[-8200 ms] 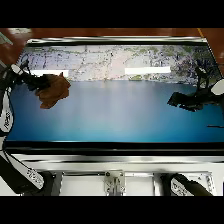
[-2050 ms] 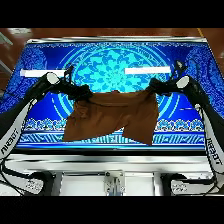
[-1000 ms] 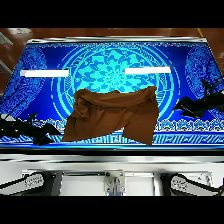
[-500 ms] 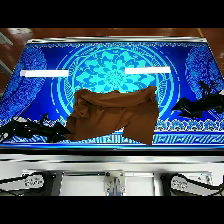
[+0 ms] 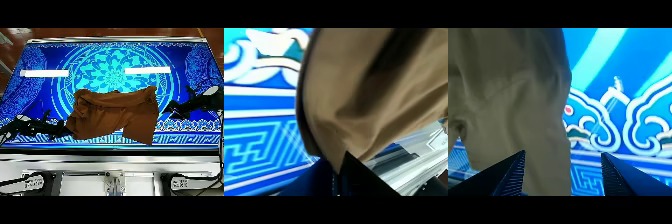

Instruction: Fold the shirts.

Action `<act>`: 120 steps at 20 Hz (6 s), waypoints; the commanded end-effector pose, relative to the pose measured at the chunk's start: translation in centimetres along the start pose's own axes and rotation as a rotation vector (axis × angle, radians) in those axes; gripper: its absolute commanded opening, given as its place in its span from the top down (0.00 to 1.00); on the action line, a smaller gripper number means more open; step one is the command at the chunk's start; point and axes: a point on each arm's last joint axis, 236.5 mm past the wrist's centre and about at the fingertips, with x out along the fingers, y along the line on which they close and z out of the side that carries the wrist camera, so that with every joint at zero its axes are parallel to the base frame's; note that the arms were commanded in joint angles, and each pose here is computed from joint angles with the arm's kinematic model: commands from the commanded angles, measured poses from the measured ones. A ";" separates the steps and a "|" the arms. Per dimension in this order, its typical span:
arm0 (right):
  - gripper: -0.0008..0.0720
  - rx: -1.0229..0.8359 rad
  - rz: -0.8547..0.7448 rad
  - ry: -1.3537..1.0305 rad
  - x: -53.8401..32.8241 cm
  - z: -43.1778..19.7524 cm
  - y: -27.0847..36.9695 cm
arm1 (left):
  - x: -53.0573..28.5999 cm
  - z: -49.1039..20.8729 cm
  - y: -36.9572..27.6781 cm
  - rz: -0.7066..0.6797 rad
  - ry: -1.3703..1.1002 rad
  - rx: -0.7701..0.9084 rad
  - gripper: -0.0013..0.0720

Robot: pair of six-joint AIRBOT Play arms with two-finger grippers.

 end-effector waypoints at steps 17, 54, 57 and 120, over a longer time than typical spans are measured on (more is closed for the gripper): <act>0.91 -0.466 0.089 -0.541 -14.6 7.8 14.7 | -25.1 8.1 -21.5 0.083 -0.687 0.669 0.93; 0.91 -0.380 -0.192 -0.793 -10.7 14.5 13.9 | -19.8 15.9 -15.3 0.052 -0.719 0.457 0.93; 0.91 -0.314 -0.121 -0.950 -8.3 19.5 14.5 | -17.1 21.8 -14.9 0.022 -0.689 0.498 0.93; 0.08 0.102 -0.153 -0.053 -6.4 -3.8 -3.3 | -6.2 -2.7 8.2 0.077 0.119 -0.067 0.29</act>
